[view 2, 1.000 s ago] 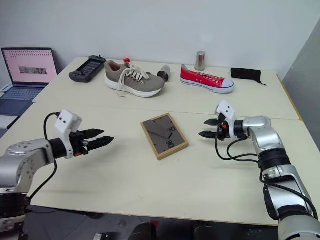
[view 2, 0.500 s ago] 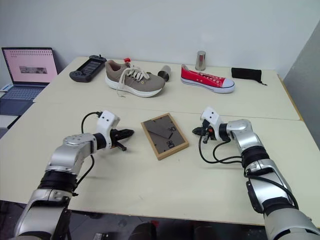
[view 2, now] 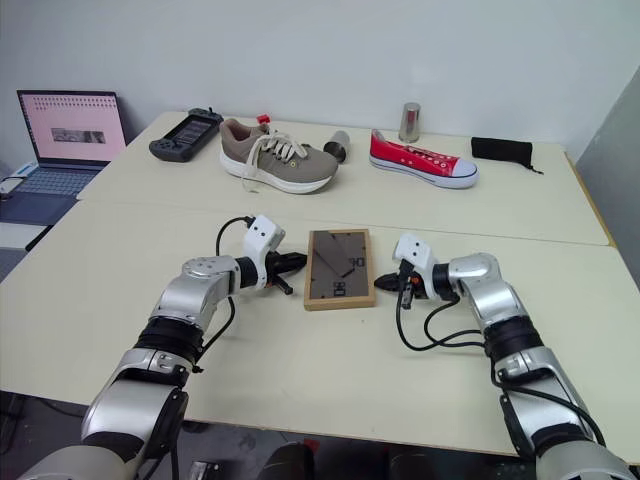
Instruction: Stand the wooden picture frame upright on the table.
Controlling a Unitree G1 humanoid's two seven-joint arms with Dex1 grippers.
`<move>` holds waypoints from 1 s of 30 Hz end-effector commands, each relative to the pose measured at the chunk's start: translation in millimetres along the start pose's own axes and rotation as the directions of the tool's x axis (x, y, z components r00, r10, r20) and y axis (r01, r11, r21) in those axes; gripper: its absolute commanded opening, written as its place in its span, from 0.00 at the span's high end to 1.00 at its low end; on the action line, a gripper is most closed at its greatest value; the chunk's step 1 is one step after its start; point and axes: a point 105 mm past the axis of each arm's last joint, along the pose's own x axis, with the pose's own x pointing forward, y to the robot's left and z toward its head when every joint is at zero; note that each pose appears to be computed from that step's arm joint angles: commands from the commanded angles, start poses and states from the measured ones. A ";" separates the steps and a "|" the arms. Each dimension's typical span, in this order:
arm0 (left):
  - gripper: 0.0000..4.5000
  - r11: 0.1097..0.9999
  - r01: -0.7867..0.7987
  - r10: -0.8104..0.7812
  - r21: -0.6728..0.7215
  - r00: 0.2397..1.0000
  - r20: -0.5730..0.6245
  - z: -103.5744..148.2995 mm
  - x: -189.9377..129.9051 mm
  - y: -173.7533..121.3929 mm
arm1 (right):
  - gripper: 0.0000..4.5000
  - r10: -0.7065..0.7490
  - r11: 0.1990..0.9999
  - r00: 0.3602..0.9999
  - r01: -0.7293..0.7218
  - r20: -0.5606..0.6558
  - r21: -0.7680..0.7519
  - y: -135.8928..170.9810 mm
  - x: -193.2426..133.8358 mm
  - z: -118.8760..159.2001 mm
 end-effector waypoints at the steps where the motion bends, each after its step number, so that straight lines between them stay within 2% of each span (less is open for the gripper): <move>1: 0.99 0.996 0.085 -0.085 0.037 0.996 -0.007 4.8 2.7 -17.2 | 1.00 0.047 0.998 0.998 -0.045 0.045 -0.035 11.2 -4.8 20.3; 6: 0.99 0.993 0.103 -0.099 0.065 0.993 -0.069 -2.1 -3.8 -17.5 | 1.00 -0.001 1.000 1.000 0.001 0.007 -0.030 6.8 -8.2 12.4; 12: 0.99 0.989 0.120 -0.112 0.083 0.989 -0.101 -7.3 -35.9 -13.7 | 1.00 -0.140 0.990 0.990 0.140 -0.017 0.003 -16.4 -20.0 5.9; 24: 0.99 0.976 0.207 -0.201 0.072 0.977 -0.075 -1.2 -30.5 -54.0 | 1.00 -0.111 0.993 0.993 0.109 0.043 0.051 -2.9 -7.0 13.7; 30: 0.99 0.962 0.262 -0.255 0.081 0.963 -0.088 -0.5 -34.8 -70.7 | 1.00 -0.031 0.998 0.997 0.027 0.069 0.063 11.9 -5.3 19.1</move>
